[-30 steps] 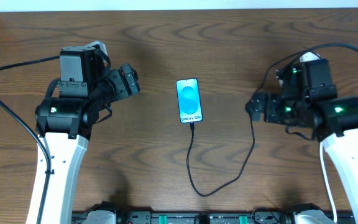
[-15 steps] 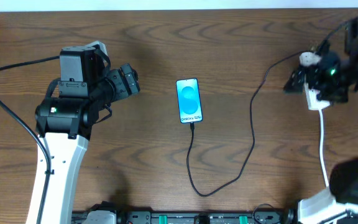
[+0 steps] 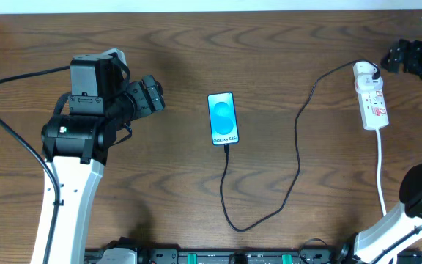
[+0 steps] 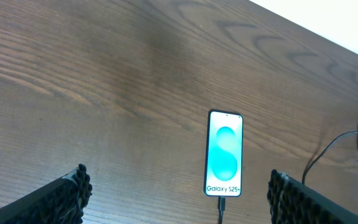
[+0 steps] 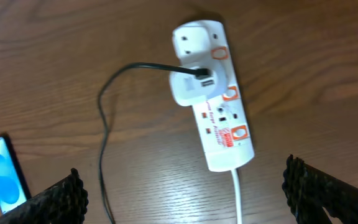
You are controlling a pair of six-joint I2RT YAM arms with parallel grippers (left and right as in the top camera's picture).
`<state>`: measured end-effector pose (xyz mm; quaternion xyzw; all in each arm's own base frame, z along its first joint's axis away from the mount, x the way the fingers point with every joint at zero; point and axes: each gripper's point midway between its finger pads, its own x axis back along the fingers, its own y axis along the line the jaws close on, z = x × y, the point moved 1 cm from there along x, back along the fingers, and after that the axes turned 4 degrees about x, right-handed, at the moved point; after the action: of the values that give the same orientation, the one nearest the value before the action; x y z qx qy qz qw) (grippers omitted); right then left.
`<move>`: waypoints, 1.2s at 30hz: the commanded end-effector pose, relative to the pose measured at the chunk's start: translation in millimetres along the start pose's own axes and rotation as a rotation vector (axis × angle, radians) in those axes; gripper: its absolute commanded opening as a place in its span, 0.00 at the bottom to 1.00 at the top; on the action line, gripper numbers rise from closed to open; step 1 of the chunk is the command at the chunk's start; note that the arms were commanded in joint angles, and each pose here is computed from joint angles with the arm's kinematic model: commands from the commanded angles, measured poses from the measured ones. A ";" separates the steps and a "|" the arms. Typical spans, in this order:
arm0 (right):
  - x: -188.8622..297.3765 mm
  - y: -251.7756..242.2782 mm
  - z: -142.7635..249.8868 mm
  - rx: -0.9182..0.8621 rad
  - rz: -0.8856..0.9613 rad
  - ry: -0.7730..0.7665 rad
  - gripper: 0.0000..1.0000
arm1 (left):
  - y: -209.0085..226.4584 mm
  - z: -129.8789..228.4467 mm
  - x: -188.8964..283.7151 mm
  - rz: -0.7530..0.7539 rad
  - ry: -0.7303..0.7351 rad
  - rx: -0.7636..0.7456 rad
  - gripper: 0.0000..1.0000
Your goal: Plug charger to phone and switch on socket
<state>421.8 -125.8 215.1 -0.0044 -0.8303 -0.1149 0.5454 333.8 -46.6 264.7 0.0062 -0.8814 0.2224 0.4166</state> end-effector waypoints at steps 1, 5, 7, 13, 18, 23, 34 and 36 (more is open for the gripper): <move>-25.6 -16.1 7.1 -0.023 -0.005 0.071 0.99 | 1.1 -2.8 1.1 -0.011 -0.009 -0.013 0.92; -62.7 -24.5 20.7 -0.010 -0.035 0.170 0.99 | 1.1 -2.8 1.1 -0.011 -0.009 -0.013 0.92; -80.8 -28.2 26.7 -0.002 -0.047 0.210 0.99 | 1.1 -2.8 1.1 -0.011 -0.009 -0.013 0.93; -128.4 -36.4 33.4 0.040 -0.091 0.256 0.99 | 1.1 -2.8 1.1 -0.011 -0.009 -0.013 0.92; -157.8 -40.5 34.8 0.045 -0.099 0.265 0.99 | 1.1 -2.7 1.1 -0.011 -0.009 -0.013 0.92; -174.2 -28.7 30.6 0.126 -0.155 0.241 0.99 | 1.1 -2.8 1.1 -0.011 -0.009 -0.013 0.92; -177.2 -18.5 23.8 0.176 -0.175 0.212 0.99 | 1.1 -2.8 1.1 -0.011 -0.009 -0.013 0.93; -177.1 -17.8 24.4 0.176 -0.176 0.216 0.99 | 1.1 -2.8 1.1 -0.011 -0.009 -0.013 0.92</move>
<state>464.1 -127.3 40.0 0.1023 -0.7670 -0.0886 0.6272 333.8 -46.6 264.7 0.0062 -0.8814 0.2224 0.4166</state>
